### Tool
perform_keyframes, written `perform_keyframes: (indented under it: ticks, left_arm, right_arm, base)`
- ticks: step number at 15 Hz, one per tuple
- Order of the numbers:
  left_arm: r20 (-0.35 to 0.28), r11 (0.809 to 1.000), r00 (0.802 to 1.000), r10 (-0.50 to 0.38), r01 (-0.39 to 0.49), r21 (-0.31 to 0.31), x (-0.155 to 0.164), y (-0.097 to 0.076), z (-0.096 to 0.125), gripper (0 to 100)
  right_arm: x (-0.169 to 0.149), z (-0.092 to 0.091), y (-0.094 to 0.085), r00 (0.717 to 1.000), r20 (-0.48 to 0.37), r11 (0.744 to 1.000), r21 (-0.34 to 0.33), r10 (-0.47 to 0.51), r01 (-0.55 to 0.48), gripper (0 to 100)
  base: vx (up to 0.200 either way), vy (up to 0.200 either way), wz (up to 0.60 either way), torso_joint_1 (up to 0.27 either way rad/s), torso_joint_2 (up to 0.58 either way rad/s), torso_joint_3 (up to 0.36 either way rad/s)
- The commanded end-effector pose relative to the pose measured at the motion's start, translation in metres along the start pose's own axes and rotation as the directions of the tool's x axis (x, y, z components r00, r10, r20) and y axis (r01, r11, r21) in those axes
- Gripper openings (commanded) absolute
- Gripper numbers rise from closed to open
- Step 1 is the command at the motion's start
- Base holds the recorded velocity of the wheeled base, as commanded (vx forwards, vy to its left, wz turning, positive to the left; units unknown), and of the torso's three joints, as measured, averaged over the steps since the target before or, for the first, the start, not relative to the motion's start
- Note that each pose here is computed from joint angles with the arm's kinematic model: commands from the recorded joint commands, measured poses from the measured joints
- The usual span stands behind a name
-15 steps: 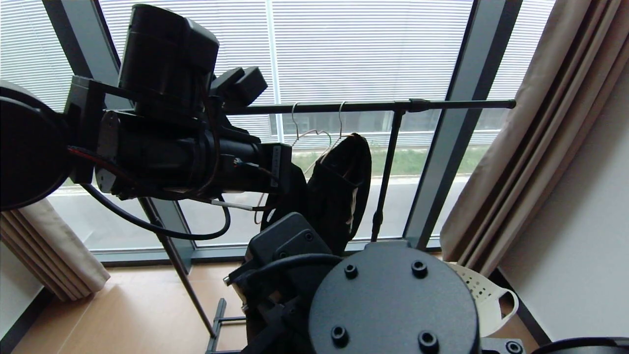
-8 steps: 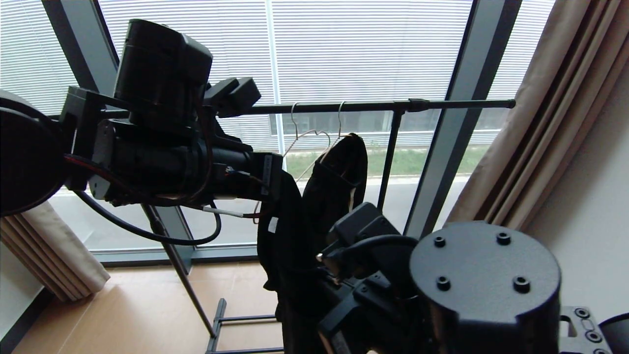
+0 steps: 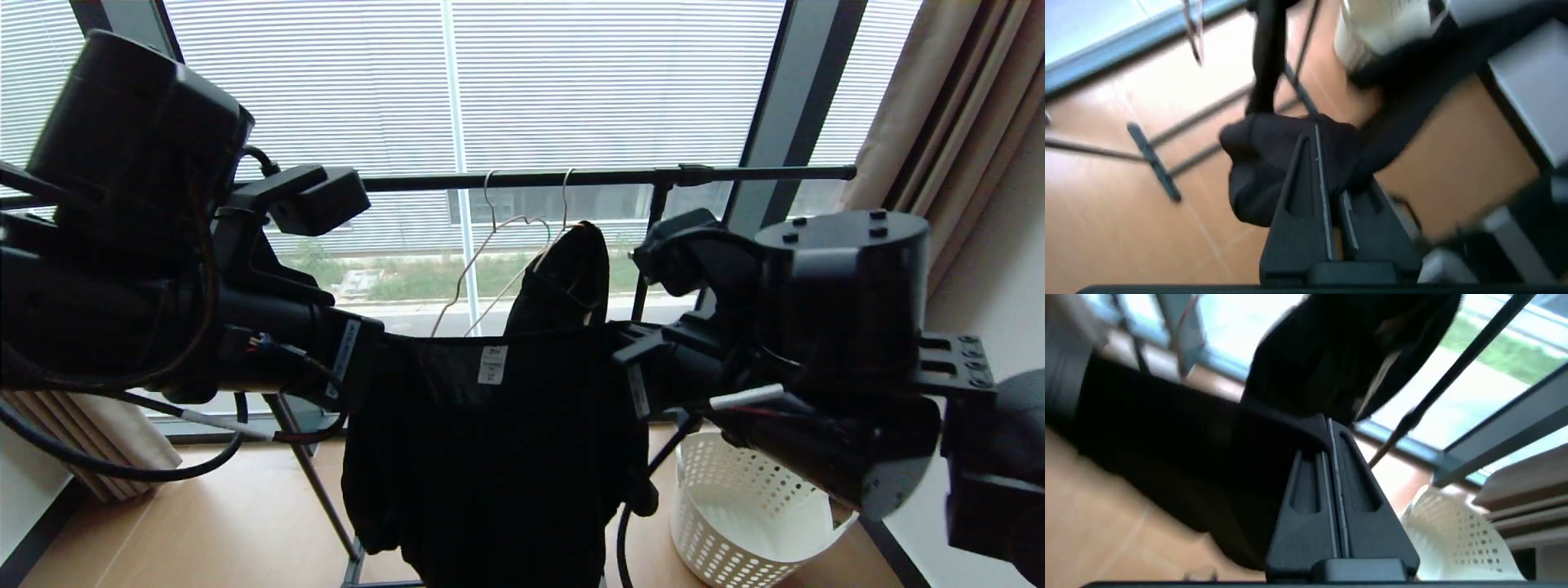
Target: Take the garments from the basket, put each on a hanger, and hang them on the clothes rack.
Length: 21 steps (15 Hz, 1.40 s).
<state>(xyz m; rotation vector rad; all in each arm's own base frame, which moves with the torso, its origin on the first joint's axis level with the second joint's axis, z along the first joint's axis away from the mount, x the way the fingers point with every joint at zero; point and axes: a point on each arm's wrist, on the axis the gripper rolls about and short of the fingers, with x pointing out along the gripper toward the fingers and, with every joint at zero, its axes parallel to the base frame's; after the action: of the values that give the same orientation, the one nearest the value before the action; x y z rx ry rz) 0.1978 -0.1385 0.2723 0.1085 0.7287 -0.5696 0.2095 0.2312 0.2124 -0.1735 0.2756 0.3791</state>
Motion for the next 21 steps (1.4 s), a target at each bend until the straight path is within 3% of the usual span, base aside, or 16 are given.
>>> perform_keyframes:
  ticks: [1,4,6,7,10,12,16,19,21]
  left_arm:
    - [-0.029,0.999,0.999,-0.031,0.032,0.029,-0.007,-0.009,-0.014,0]
    - [-0.125,0.994,0.989,-0.083,0.091,0.059,0.006,-0.028,-0.034,0]
    - [-0.150,0.978,0.968,-0.200,0.206,0.029,0.005,-0.043,-0.036,0]
    - [-0.172,0.961,0.947,-0.273,0.278,0.004,0.007,-0.048,-0.036,0]
    - [-0.178,0.955,0.938,-0.297,0.289,-0.072,0.015,-0.059,-0.029,0]
    - [-0.183,0.956,0.939,-0.292,0.281,-0.084,0.016,-0.058,-0.030,0]
    - [-0.177,0.965,0.951,-0.255,0.240,-0.102,0.014,-0.048,-0.033,0]
    - [-0.164,0.973,0.964,-0.211,0.192,-0.128,0.012,-0.033,-0.035,0]
    - [-0.143,0.990,0.984,-0.105,0.091,-0.105,0.019,-0.012,-0.034,0]
  right_arm:
    - [0.046,0.010,0.014,1.000,0.009,1.000,0.012,-0.020,0.020,0]
    - [0.075,0.018,0.030,0.999,0.035,1.000,0.025,-0.018,0.018,0]
    - [0.089,0.019,0.039,0.999,0.044,1.000,0.030,-0.012,0.011,0]
    - [0.097,0.019,0.048,0.999,0.050,1.000,0.030,-0.001,-0.001,0]
    - [0.093,0.018,0.062,0.998,0.053,0.999,0.041,0.032,-0.034,0]
    - [0.090,0.017,0.063,0.998,0.048,0.997,0.060,0.036,-0.039,0]
    - [0.074,0.020,0.052,0.999,0.041,0.996,0.080,0.033,-0.036,0]
    - [0.061,0.026,0.028,0.999,0.037,0.994,0.111,-0.005,0.001,0]
    - [0.041,0.032,0.004,0.998,0.050,0.992,0.124,-0.043,0.037,0]
  base:
    - [0.000,0.000,0.00,0.000,0.00,0.000]
    - [0.000,0.000,0.00,0.000,0.00,0.000]
    - [0.000,0.000,0.00,0.000,0.00,0.000]
    - [0.000,0.000,0.00,0.000,0.00,0.000]
    - [0.000,0.000,0.00,0.000,0.00,0.000]
    - [0.000,0.000,0.00,0.000,0.00,0.000]
    - [0.000,0.000,0.00,0.000,0.00,0.000]
    - [0.000,0.000,0.00,0.000,0.00,0.000]
    - [0.000,0.000,0.00,0.000,0.00,0.000]
